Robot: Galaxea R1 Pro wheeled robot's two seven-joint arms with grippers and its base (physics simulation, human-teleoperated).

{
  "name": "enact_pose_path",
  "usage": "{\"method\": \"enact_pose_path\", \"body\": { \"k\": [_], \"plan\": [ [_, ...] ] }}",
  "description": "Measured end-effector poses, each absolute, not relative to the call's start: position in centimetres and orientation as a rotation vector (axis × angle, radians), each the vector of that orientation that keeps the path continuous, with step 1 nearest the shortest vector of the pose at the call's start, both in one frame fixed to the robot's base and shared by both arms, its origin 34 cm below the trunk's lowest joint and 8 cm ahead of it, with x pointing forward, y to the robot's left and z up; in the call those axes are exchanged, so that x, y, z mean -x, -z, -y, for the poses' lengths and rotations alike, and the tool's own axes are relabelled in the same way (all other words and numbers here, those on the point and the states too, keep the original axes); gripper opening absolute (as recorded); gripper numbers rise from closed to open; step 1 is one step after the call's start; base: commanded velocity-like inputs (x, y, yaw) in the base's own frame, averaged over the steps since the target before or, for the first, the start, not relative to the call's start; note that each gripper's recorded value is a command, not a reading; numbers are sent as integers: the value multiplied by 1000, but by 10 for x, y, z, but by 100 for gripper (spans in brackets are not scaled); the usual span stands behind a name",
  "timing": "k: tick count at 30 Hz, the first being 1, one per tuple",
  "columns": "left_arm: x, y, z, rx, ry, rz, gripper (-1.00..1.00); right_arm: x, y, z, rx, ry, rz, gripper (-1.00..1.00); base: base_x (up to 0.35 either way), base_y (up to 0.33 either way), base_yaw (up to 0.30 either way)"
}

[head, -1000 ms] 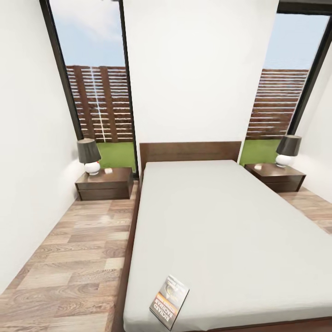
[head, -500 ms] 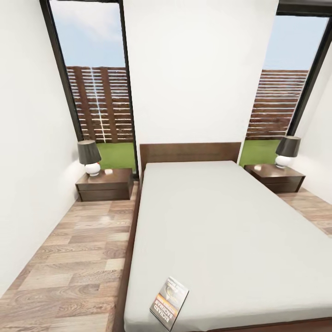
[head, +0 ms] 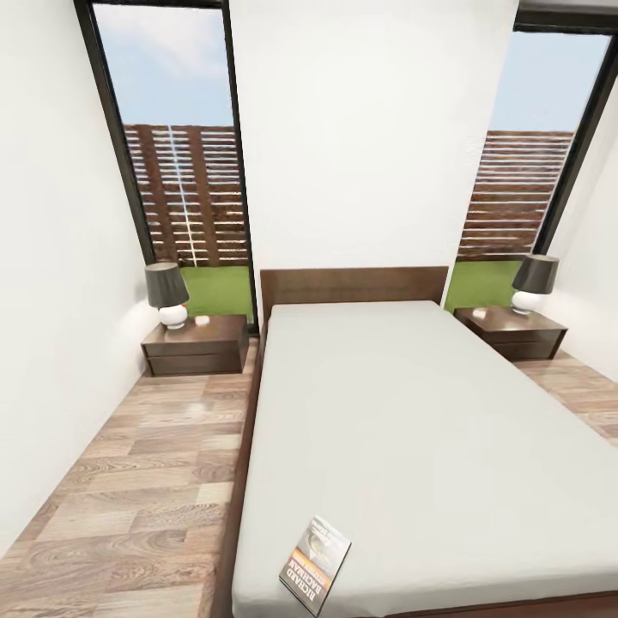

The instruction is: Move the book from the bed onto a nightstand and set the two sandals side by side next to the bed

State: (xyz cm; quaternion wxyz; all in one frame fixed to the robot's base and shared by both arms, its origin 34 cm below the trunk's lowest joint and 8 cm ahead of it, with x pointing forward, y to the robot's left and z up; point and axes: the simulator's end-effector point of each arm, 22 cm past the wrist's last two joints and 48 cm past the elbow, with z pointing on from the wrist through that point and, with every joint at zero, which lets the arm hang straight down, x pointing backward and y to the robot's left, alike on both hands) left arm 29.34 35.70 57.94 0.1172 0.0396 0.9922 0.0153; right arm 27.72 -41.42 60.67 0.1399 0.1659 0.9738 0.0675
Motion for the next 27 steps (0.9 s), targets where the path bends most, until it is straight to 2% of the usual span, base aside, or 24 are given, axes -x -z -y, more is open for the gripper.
{"method": "enact_pose_path", "body": {
  "k": [8, 27],
  "plan": [
    [-292, -588, -357, -126, -44, -2903, 100, -262, -604, 379, -388, -216, -2877, 100, 0, 0, 0],
    [-285, -607, -356, -149, -46, -2875, 100, -227, -611, 351, -308, -233, -2957, 100, 0, 0, 0]
  ]
}}
